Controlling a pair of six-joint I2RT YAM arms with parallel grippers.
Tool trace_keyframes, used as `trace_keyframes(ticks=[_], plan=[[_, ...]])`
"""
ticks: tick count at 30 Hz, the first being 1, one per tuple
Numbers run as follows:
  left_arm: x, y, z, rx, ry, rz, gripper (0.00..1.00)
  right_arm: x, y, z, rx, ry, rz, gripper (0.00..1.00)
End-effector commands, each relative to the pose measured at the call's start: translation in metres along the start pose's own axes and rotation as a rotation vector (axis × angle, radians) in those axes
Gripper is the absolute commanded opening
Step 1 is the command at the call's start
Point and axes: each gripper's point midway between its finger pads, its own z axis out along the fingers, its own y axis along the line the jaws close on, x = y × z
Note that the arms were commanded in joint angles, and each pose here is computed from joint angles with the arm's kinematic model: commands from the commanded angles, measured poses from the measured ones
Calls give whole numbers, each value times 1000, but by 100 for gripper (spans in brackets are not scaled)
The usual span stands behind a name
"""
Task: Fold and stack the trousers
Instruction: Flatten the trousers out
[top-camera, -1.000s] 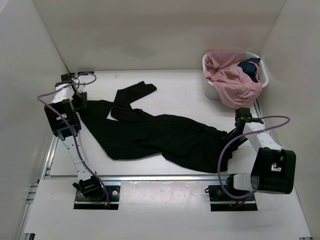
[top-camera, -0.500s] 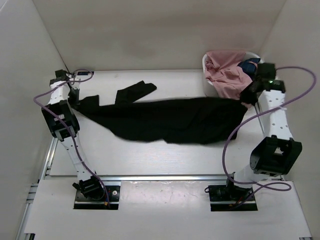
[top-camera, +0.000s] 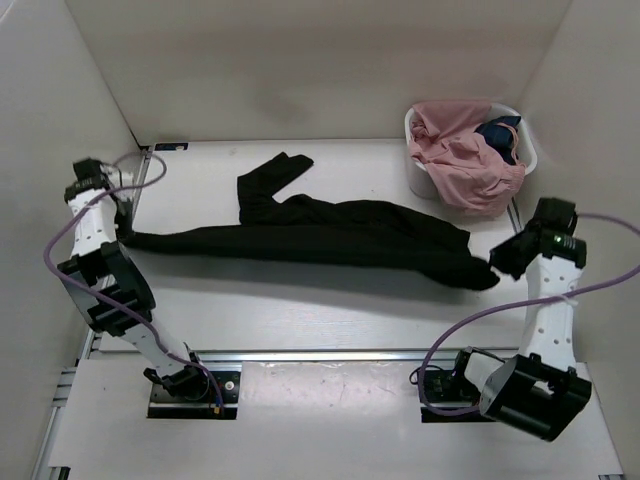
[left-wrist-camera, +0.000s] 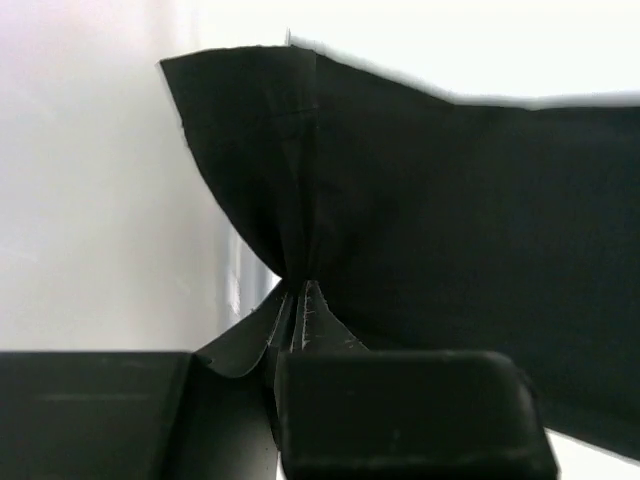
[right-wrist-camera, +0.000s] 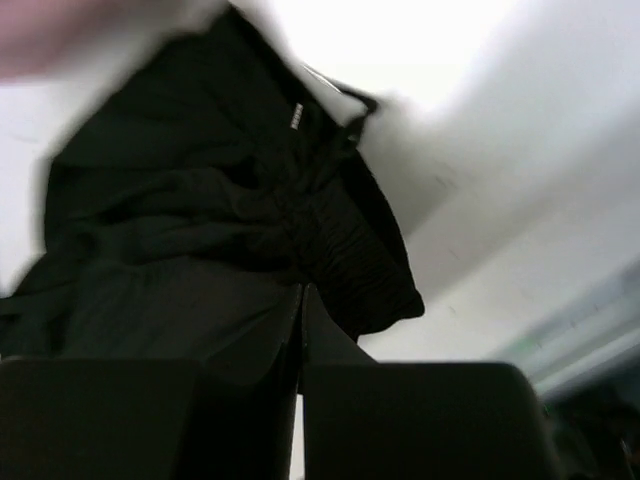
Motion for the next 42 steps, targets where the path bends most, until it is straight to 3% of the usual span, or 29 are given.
trace_keyframes(ticks=[1, 3, 8, 18, 21, 24, 25, 26, 28, 29, 31, 35, 40, 42], plan=[[77, 5, 16, -20, 180, 13, 14, 28, -49, 7, 151, 10, 50, 0], [121, -10, 26, 27, 261, 5, 14, 60, -71, 16, 187, 54, 83, 0], [180, -29, 36, 72, 382, -15, 14, 97, -100, 36, 259, 135, 114, 0], [221, -36, 31, 92, 426, -47, 14, 80, -109, 29, 316, 70, 93, 0], [194, -26, 34, 99, 352, -49, 14, 64, -92, 38, 253, 45, 88, 0], [119, -6, 32, 99, 233, -67, 14, 5, -61, 34, 229, -51, 45, 0], [99, -10, 26, 146, 208, -93, 14, -36, -38, 24, 212, -116, 16, 0], [52, 13, 18, 124, 110, -109, 14, -57, -28, 17, 209, -153, 3, 0], [10, 23, 3, 138, 31, -130, 14, -103, 2, -8, 178, -238, -2, 0], [-19, 34, -12, 144, -26, -146, 14, -113, 9, -15, 165, -259, -12, 0], [-35, 41, -23, 137, -62, -144, 14, -126, 19, -26, 138, -298, -10, 0], [-28, 32, -33, 144, -59, -132, 14, -108, 15, -27, 110, -267, 14, 0], [49, -9, -13, 198, 75, -94, 14, -52, -18, -9, 108, -187, 62, 0], [69, -18, -5, 205, 109, -81, 14, -3, -19, 21, 33, -39, 58, 0]])
